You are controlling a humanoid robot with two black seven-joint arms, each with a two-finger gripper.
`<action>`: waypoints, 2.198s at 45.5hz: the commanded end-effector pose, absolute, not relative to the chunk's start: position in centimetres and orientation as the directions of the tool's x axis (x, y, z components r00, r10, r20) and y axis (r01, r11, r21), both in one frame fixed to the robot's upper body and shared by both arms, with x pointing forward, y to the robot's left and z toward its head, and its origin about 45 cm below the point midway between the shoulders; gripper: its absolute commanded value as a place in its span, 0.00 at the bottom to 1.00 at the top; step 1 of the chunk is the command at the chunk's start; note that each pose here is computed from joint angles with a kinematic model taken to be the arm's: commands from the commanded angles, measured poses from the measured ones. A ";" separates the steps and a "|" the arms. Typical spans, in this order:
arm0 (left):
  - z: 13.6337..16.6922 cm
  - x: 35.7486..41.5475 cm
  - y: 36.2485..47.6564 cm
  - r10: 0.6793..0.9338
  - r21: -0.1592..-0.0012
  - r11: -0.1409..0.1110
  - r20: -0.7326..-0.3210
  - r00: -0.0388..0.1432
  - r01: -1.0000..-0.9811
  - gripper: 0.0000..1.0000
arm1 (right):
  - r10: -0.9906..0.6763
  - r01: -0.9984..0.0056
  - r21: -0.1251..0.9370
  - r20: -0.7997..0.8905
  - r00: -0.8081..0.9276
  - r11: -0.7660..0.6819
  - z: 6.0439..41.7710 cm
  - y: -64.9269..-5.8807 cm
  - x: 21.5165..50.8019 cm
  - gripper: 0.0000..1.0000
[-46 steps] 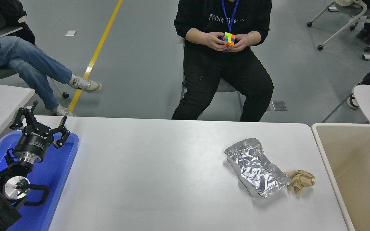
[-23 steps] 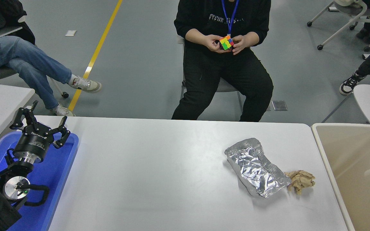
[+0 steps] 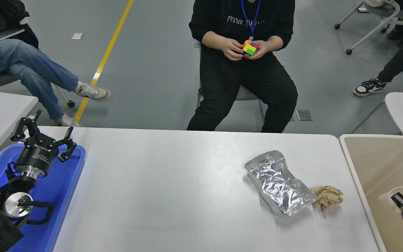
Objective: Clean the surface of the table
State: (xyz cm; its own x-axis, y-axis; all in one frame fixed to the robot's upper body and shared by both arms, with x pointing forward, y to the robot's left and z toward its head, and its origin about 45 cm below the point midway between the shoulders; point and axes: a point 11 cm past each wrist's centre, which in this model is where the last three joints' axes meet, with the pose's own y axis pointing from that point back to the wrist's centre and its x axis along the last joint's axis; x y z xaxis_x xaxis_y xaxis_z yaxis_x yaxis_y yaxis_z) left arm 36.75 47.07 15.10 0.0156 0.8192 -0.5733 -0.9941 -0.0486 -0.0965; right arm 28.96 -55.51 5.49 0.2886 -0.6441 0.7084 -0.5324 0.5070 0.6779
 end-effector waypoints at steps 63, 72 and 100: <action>15.10 36.75 47.1 0.819 -0.096 -0.049 -0.573 0.016 -0.994 1.00 | -0.743 -0.720 0.296 0.506 -0.439 0.627 23.6 -59.0 40.6 0.98; 15.10 36.75 47.1 0.819 -0.096 -0.049 -0.573 0.016 -0.994 1.00 | -0.799 -0.783 0.202 0.296 -0.523 0.588 29.8 -58.4 43.3 0.98; 15.10 36.75 47.1 0.819 -0.096 -0.049 -0.573 0.016 -0.994 1.00 | -0.950 -0.953 -0.054 -0.118 -0.290 0.298 40.9 -49.2 47.9 0.98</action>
State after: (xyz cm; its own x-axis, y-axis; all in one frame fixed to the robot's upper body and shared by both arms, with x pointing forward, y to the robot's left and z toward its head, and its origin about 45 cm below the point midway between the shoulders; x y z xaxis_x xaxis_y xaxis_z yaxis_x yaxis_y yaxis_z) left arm 36.75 47.07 15.10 0.0156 0.8192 -0.5732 -0.9941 -0.0486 -0.0965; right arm 46.86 -52.74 36.76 -0.4002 -0.9164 0.0003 -0.9151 0.3996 0.0539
